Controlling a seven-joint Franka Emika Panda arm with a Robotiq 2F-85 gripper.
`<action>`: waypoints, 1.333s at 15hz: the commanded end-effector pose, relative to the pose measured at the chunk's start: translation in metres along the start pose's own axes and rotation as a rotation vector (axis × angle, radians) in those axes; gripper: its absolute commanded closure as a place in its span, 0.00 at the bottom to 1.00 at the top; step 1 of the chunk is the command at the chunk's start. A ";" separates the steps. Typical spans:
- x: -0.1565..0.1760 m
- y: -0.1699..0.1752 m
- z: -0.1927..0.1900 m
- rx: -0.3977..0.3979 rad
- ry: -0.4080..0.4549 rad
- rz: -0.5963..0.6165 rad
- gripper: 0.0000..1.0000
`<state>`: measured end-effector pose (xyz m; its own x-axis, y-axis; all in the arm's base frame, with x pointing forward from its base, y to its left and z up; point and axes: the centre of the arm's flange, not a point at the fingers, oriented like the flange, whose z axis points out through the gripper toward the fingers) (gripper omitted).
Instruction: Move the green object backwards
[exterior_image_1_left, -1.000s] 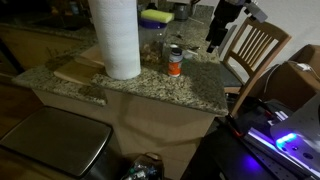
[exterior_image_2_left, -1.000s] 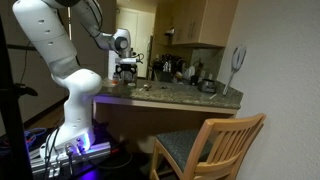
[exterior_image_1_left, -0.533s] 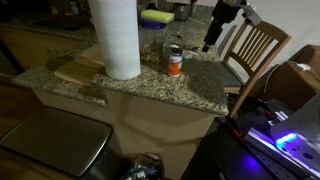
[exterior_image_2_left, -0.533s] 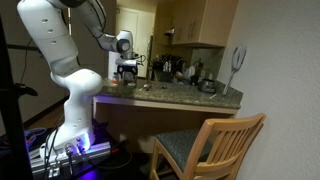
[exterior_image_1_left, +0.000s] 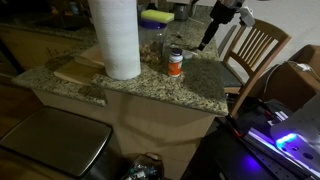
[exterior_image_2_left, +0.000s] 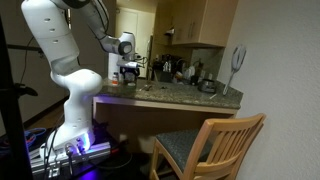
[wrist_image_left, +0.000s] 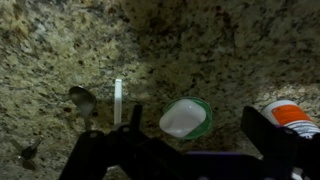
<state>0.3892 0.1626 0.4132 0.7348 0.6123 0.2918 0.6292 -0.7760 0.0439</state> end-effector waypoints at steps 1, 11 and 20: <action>0.002 0.004 0.008 0.031 -0.039 -0.011 0.00; 0.013 -0.007 0.041 0.116 -0.014 0.030 0.00; 0.010 -0.006 0.036 0.078 -0.025 0.077 0.00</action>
<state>0.4029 0.1805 0.3810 0.7846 0.5462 0.2933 0.5872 -0.8065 -0.0687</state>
